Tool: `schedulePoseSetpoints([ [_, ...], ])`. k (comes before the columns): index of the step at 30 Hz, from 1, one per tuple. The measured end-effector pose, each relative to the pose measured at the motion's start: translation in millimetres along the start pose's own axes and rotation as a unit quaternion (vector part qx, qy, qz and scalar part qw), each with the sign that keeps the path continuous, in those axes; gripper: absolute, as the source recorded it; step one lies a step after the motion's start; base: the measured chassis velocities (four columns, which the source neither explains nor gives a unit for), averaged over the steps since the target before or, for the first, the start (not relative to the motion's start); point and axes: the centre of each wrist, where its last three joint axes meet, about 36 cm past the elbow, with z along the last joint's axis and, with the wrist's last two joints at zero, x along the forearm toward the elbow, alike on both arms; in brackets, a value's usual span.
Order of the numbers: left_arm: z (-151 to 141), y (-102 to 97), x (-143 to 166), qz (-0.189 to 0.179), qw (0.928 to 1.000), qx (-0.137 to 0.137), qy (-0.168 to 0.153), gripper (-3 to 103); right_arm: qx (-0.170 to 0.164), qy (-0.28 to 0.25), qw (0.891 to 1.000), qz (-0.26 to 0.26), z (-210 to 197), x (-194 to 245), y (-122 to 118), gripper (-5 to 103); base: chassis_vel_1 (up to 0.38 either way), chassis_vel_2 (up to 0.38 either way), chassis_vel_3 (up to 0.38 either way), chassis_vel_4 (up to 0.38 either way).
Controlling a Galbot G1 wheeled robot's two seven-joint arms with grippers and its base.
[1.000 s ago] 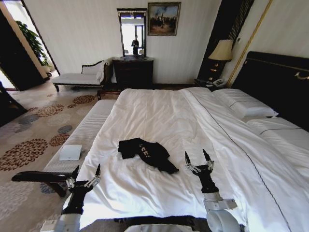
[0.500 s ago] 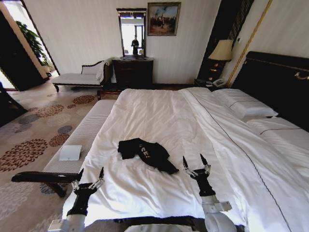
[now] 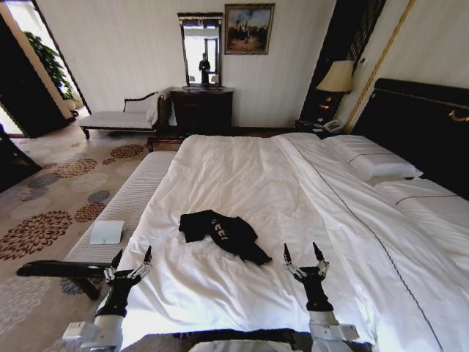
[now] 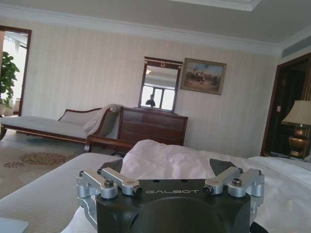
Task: Fold the clothes on the bed.
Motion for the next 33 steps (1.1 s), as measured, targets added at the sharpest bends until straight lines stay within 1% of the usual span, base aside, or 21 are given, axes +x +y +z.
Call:
schedulePoseSetpoints([
  [2, -2, 3.2, -5, 0.009, 1.0000, -0.003, 0.002, 100, 0.007, 0.004, 1.000, 0.011, -2, 5, -1, 100, 0.000, 0.000, 0.000, 0.000],
  [5, 2, 8.0, -12, 0.018, 0.9998, -0.009, 0.009, 100, 0.014, 0.002, 1.000, 0.022, -2, 10, -2, 100, 0.000, 0.000, 0.000, 0.000],
  [8, 5, 9.1, -18, 0.020, 0.9997, -0.009, 0.013, 100, 0.014, -0.003, 1.000, 0.025, -2, 10, -3, 100, 0.000, 0.000, 0.000, 0.000],
  [12, 9, 10.5, -29, 0.012, 0.9996, -0.013, 0.023, 100, 0.013, -0.005, 0.999, 0.040, -2, 10, -4, 100, 0.000, 0.000, 0.000, 0.000],
  [13, 15, 12.8, -39, 0.001, 0.9990, -0.020, 0.040, 100, 0.013, -0.006, 0.998, 0.059, -2, 11, -6, 100, 0.000, 0.000, 0.000, 0.000],
  [15, 25, 16.0, -49, -0.018, 0.9971, -0.031, 0.067, 100, 0.013, -0.005, 0.997, 0.078, -3, 13, -9, 100, 0.000, 0.000, 0.000, 0.000],
  [16, 25, 16.0, -49, -0.018, 0.9971, -0.031, 0.067, 100, 0.013, -0.005, 0.997, 0.078, -3, 13, -9, 100, 0.000, 0.000, 0.000, 0.000],
  [18, 36, 18.9, -58, -0.040, 0.9931, -0.034, 0.105, 100, 0.017, -0.005, 0.996, 0.091, -3, 16, -13, 100, 0.000, 0.000, 0.000, 0.000],
  [20, 49, 23.0, -59, -0.056, 0.9890, -0.027, 0.134, 100, 0.021, -0.005, 0.995, 0.093, -2, 18, -15, 100, 0.000, 0.000, 0.000, 0.000],
  [21, 49, 23.0, -59, -0.056, 0.9890, -0.027, 0.134, 100, 0.021, -0.005, 0.995, 0.093, -2, 18, -15, 100, 0.000, 0.000, 0.000, 0.000],
  [23, 59, 25.9, -60, -0.062, 0.9867, -0.012, 0.150, 100, 0.023, -0.003, 0.995, 0.093, -1, 19, -15, 100, 0.000, 0.000, 0.000, 0.000],
  [24, 68, 27.6, -61, -0.065, 0.9843, 0.014, 0.163, 100, 0.022, -0.001, 0.995, 0.092, 0, 20, -14, 100, 0.000, 0.000, 0.000, 0.000],
  [26, 77, 26.7, -66, -0.065, 0.9811, 0.049, 0.176, 100, 0.022, 0.002, 0.996, 0.091, 2, 21, -13, 100, 0.000, 0.000, 0.000, 0.000],
  [27, 77, 26.7, -66, -0.065, 0.9811, 0.049, 0.176, 100, 0.022, 0.002, 0.996, 0.091, 2, 21, -13, 100, 0.000, 0.000, 0.000, 0.000],
  [28, 80, 25.1, -69, -0.063, 0.9794, 0.065, 0.180, 100, 0.022, 0.004, 0.996, 0.090, 3, 21, -13, 100, 0.000, 0.000, 0.000, 0.000],
  [29, 84, 19.5, -78, -0.057, 0.9750, 0.101, 0.189, 100, 0.023, 0.006, 0.996, 0.091, 5, 22, -13, 100, 0.000, 0.000, 0.000, 0.000],
  [31, 85, 10.2, -89, -0.045, 0.9687, 0.140, 0.200, 100, 0.024, 0.008, 0.995, 0.093, 6, 23, -14, 100, 0.000, 0.000, 0.000, 0.000],
  [32, 85, 4.1, -98, -0.038, 0.9640, 0.161, 0.208, 100, 0.025, 0.009, 0.995, 0.096, 7, 24, -16, 100, 0.000, 0.000, 0.000, 0.000],
  [33, 85, 4.1, -98, -0.038, 0.9640, 0.161, 0.208, 100, 0.025, 0.009, 0.995, 0.096, 7, 24, -16, 100, 0.000, 0.000, 0.000, 0.000],
])
